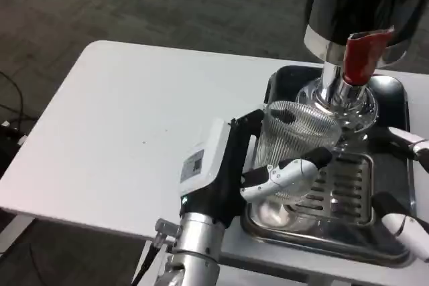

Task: Grasp the cup under the faucet to collect the drink, then remove the cup.

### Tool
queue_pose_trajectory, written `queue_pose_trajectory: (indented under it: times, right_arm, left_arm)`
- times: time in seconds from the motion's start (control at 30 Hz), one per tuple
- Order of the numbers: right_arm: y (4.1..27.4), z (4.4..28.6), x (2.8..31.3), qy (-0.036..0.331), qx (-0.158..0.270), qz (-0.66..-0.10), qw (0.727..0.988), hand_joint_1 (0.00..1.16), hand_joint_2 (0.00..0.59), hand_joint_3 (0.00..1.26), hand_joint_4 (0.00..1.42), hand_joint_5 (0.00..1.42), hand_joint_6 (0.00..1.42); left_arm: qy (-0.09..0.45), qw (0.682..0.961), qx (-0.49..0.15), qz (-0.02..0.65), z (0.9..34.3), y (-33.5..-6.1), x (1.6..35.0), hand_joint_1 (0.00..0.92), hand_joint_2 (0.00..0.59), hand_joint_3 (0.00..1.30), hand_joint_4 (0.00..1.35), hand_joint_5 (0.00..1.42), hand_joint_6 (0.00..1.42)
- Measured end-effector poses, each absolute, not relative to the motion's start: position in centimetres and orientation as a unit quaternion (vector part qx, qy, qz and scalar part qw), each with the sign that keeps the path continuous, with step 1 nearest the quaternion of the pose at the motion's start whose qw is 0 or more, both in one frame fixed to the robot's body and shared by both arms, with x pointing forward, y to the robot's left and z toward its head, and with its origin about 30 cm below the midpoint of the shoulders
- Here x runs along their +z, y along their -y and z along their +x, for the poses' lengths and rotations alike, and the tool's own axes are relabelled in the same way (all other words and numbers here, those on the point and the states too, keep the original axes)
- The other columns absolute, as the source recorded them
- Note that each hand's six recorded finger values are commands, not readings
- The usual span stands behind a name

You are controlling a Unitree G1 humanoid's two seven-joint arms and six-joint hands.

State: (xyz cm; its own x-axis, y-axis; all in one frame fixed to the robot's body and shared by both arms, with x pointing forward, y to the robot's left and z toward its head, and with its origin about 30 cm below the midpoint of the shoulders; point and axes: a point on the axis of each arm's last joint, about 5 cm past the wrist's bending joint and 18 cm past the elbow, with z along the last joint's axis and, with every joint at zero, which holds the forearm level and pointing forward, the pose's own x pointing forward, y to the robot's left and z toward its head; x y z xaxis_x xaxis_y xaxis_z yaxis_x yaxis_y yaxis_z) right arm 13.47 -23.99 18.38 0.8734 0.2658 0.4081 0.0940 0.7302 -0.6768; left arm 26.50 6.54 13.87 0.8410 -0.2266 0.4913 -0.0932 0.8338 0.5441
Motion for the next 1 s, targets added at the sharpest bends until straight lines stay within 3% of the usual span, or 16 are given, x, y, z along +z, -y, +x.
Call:
queue_pose_trajectory:
  times: [1.0]
  right_arm:
    - [24.5, 13.5, 17.9, 0.232, 0.040, -0.353, 0.905, 0.38, 0.379, 0.21, 0.25, 0.18, 0.08]
  left_arm:
    - [0.305, 0.899, -0.070, 0.306, 28.6, -4.4, 16.4, 0.202, 0.329, 0.70, 0.72, 0.56, 0.40]
